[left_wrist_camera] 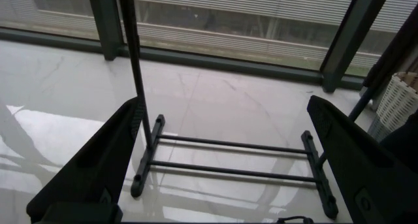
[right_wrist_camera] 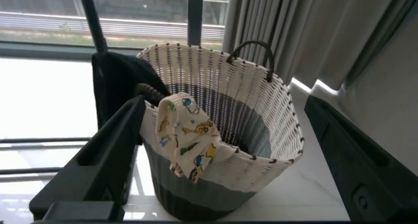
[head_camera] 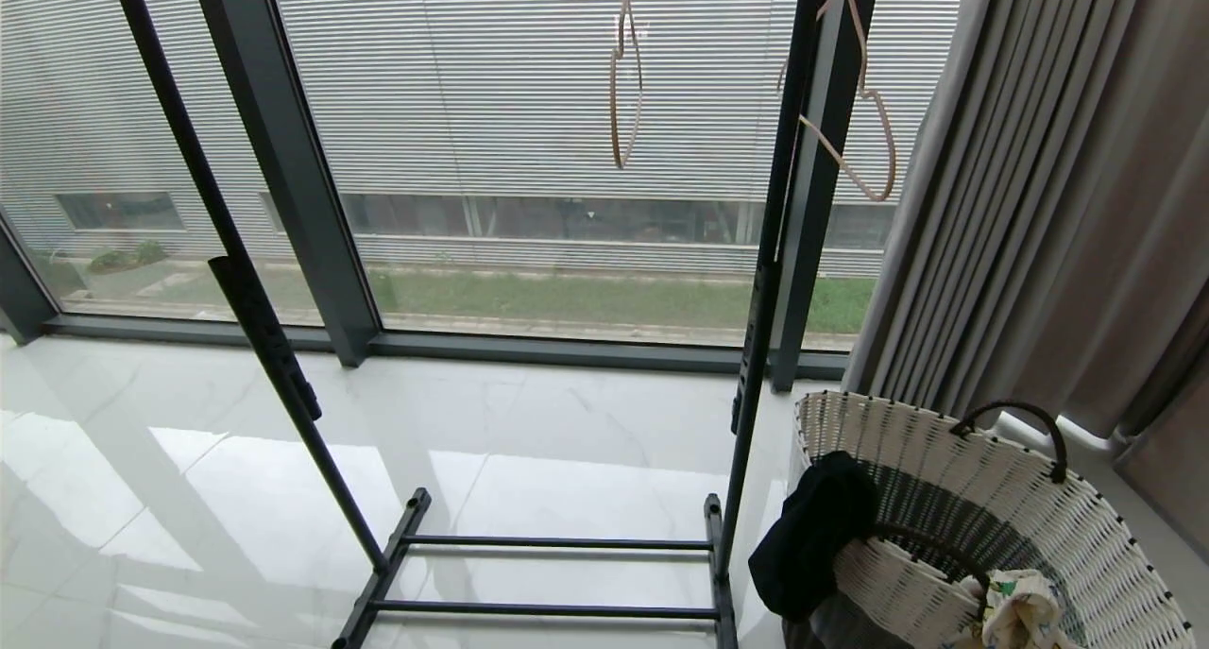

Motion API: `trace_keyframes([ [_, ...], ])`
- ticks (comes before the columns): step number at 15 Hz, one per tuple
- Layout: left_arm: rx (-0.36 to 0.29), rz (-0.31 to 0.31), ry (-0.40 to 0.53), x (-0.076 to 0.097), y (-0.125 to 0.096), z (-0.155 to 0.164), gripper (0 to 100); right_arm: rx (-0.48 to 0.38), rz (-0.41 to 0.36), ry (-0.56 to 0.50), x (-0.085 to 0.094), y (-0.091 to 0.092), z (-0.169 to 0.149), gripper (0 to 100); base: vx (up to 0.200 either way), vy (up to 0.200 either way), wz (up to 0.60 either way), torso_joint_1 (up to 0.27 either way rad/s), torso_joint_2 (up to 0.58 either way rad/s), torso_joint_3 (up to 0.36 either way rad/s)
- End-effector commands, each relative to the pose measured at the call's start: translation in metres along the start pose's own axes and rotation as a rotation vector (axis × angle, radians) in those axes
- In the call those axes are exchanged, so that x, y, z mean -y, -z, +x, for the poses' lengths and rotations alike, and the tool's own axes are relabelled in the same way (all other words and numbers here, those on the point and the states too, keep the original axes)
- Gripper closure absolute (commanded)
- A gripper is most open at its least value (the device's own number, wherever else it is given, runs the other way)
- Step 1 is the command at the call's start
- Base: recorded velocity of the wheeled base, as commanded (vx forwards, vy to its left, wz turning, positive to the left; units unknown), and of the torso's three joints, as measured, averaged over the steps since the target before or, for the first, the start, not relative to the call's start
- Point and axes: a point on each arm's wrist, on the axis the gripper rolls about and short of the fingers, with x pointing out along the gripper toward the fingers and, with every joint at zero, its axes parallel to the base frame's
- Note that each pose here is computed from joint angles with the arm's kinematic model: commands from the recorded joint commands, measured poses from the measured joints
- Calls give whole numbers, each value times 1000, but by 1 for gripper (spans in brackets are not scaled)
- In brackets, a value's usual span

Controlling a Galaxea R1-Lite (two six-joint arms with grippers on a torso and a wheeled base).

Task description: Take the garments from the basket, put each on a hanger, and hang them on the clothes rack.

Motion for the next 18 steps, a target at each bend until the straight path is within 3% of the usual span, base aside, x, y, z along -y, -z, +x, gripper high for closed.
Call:
trace_keyframes([
  [1,0,-1,0,0,0,0,0,0,13,0,0,0,0,0,0,0,0,0,0,0],
  [6,0,-1,0,0,0,0,0,8,-19,0,0,-1,0,0,0,0,0,0,0,0],
  [8,0,-1,-1,0,0,0,0,73,-26,-67,-1,-36,-6,0,0,0,0,0,0,0],
  [9,0,-1,-1,0,0,0,0,-9,-68,-136,0,-65,-1,0,0,0,0,0,0,0],
  [10,1,-1,0,0,0,0,0,-36,-105,-169,0,-73,2,0,0,0,0,0,0,0],
  [11,0,-1,-1,0,0,0,0,-181,-216,-263,-3,-82,23,0,0,0,0,0,0,0],
  [13,0,-1,-1,0,0,0,0,-477,-370,-353,-13,-82,74,0,0,0,0,0,0,0],
  [15,0,-1,0,0,0,0,0,-586,-429,-494,-23,-83,107,0,0,0,0,0,0,0],
  [16,0,-1,0,0,0,0,0,-704,-530,-554,-28,-73,132,0,0,0,0,0,0,0],
  [18,0,-1,0,0,0,0,0,-849,-627,-557,-31,-55,154,0,0,0,0,0,0,0],
])
